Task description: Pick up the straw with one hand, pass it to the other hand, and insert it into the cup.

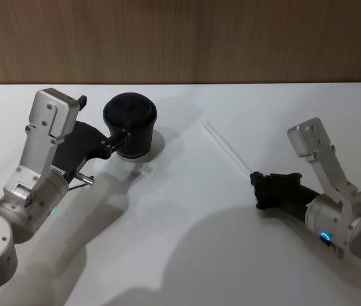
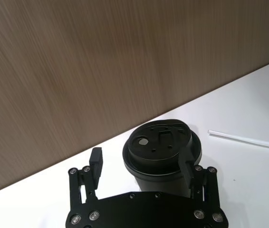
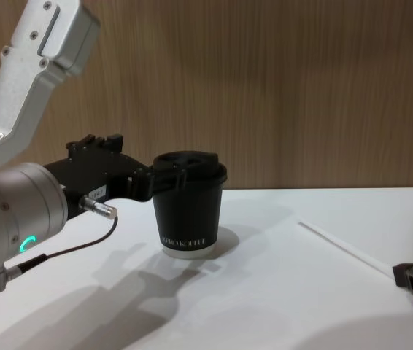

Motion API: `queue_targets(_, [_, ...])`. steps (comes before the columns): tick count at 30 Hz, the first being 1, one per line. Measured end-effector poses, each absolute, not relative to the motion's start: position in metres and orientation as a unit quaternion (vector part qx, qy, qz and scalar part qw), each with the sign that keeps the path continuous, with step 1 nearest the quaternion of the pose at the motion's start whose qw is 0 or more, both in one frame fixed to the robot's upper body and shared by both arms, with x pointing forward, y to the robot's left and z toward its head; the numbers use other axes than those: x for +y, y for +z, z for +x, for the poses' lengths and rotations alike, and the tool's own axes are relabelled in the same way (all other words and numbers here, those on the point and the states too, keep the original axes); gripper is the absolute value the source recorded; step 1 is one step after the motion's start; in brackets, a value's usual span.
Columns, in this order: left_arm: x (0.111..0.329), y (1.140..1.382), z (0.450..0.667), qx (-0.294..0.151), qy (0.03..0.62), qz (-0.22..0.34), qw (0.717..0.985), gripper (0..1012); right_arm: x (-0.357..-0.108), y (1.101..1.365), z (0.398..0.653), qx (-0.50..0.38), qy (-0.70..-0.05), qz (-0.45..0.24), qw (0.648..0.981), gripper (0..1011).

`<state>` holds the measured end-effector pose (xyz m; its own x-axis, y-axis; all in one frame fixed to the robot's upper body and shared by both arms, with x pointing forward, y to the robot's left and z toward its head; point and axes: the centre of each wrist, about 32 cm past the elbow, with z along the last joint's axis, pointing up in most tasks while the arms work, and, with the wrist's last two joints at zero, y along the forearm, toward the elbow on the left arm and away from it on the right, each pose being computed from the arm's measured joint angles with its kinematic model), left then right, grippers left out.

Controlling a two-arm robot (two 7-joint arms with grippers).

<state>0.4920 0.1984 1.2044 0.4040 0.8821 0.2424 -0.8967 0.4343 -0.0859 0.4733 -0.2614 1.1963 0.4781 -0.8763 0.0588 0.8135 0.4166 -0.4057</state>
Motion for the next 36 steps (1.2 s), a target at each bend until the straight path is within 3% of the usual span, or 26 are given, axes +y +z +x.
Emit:
queue_targets(20, [0.198, 1.204, 0.492, -0.126, 0.531, 0.029, 0.837, 1003, -0.261, 1.211, 0.471, 0.034, -0.524, -0.137, 0.840, 3])
queue_targets(36, [0.198, 1.204, 0.492, -0.126, 0.531, 0.029, 0.837, 1003, -0.259, 1.246, 0.479, -0.038, -0.494, -0.023, 0.869, 3])
